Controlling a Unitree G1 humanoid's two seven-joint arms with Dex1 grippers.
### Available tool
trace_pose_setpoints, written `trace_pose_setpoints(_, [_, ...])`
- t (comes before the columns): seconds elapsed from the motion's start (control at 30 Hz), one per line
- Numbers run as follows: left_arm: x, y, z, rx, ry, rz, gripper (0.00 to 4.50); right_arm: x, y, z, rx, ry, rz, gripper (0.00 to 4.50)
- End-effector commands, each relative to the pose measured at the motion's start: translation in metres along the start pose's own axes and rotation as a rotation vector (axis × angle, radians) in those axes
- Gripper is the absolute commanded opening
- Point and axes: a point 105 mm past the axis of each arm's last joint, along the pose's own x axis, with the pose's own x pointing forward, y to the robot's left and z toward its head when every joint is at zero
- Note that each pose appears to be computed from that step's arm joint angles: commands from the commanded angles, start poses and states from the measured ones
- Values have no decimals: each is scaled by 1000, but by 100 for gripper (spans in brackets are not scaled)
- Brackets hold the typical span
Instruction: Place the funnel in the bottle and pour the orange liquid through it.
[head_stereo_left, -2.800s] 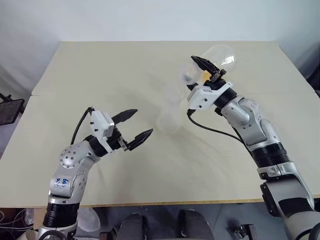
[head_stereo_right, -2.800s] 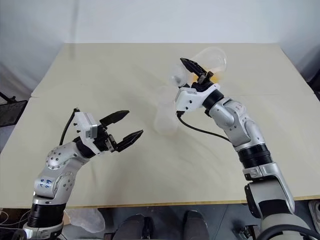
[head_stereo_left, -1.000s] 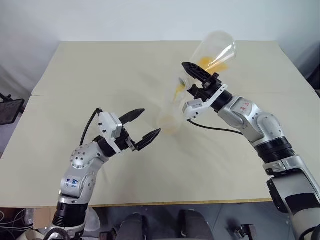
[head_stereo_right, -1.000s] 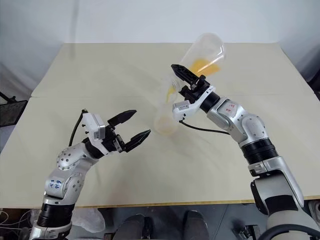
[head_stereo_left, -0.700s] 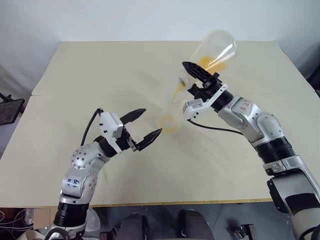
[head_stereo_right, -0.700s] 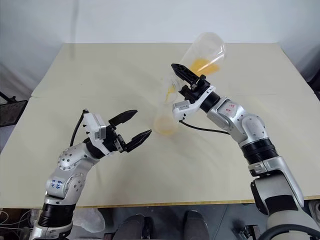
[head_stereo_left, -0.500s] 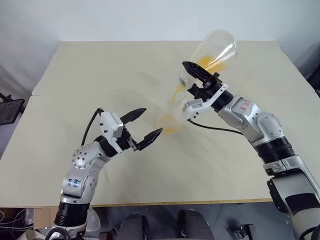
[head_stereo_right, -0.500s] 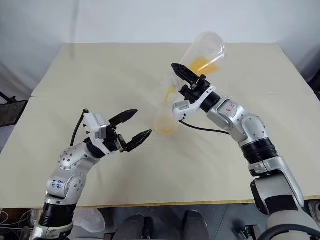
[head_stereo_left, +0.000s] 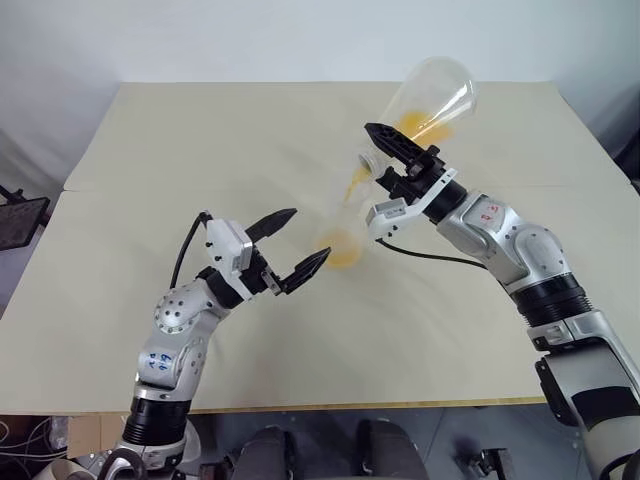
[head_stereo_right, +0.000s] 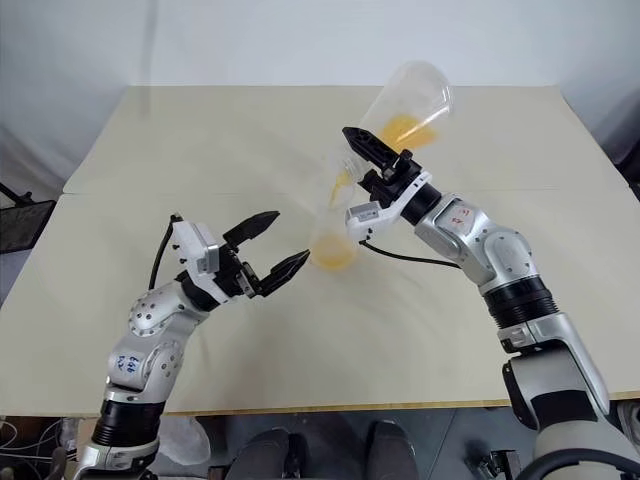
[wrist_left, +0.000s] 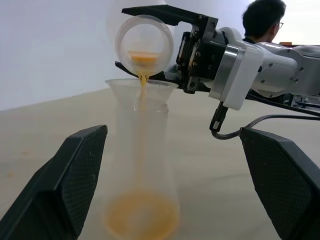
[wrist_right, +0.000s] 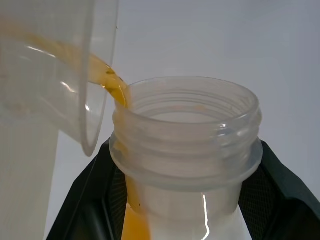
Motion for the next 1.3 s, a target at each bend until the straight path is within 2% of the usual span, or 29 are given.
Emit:
trace_pose_setpoints(0.03, [4,-3,8,28,-31,-23,450,3,-17,1,-38,-27,-51,248])
trace_pose_setpoints(1.3, [12,-8,10,13,-70,-23,450,4,-25,-10,-89,-12,-67,248])
